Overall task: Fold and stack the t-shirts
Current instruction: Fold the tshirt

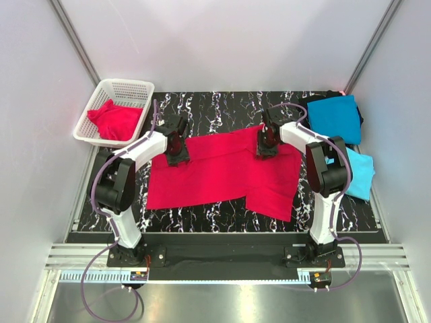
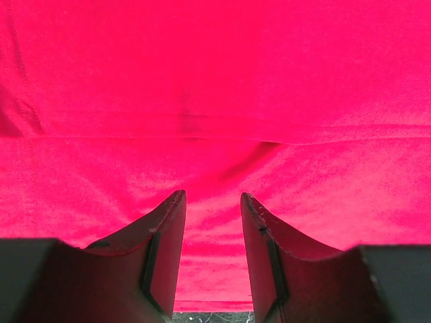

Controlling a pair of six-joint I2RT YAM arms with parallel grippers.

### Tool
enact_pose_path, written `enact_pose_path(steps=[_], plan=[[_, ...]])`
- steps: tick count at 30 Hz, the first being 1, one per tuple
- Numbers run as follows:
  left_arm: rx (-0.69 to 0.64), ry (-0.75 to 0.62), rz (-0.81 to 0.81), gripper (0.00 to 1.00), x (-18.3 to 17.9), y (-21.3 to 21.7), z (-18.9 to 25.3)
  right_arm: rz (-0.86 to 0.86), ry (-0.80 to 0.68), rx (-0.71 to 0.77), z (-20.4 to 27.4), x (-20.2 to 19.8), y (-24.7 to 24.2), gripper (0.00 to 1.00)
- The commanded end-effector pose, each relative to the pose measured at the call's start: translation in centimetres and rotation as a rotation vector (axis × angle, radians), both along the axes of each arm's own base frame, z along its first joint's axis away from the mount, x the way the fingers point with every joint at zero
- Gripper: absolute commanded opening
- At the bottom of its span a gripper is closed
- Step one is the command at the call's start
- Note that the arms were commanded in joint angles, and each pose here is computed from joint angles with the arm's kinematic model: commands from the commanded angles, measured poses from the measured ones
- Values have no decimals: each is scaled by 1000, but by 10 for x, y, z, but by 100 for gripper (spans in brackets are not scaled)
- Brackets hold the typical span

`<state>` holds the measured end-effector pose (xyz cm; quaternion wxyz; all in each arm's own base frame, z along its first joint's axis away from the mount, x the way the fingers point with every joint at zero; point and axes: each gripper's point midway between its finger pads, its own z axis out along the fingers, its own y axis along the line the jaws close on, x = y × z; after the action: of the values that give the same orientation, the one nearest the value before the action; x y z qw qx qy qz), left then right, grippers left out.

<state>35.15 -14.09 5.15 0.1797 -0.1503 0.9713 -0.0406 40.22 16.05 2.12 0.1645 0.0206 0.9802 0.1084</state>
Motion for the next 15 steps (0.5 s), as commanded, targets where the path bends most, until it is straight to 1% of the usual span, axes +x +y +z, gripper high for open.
enact_pose_path(steps=[1,11,14,15], plan=[[-42,-58,-22,43,8,-6,15,18,-87,10,14,25,10,38],[-39,-58,-28,43,9,-6,15,10,-106,-18,11,38,7,36],[-36,-56,-29,43,10,-6,14,7,-110,-22,11,40,7,30],[-34,-56,-30,43,10,-5,14,5,-109,-23,11,40,7,24]])
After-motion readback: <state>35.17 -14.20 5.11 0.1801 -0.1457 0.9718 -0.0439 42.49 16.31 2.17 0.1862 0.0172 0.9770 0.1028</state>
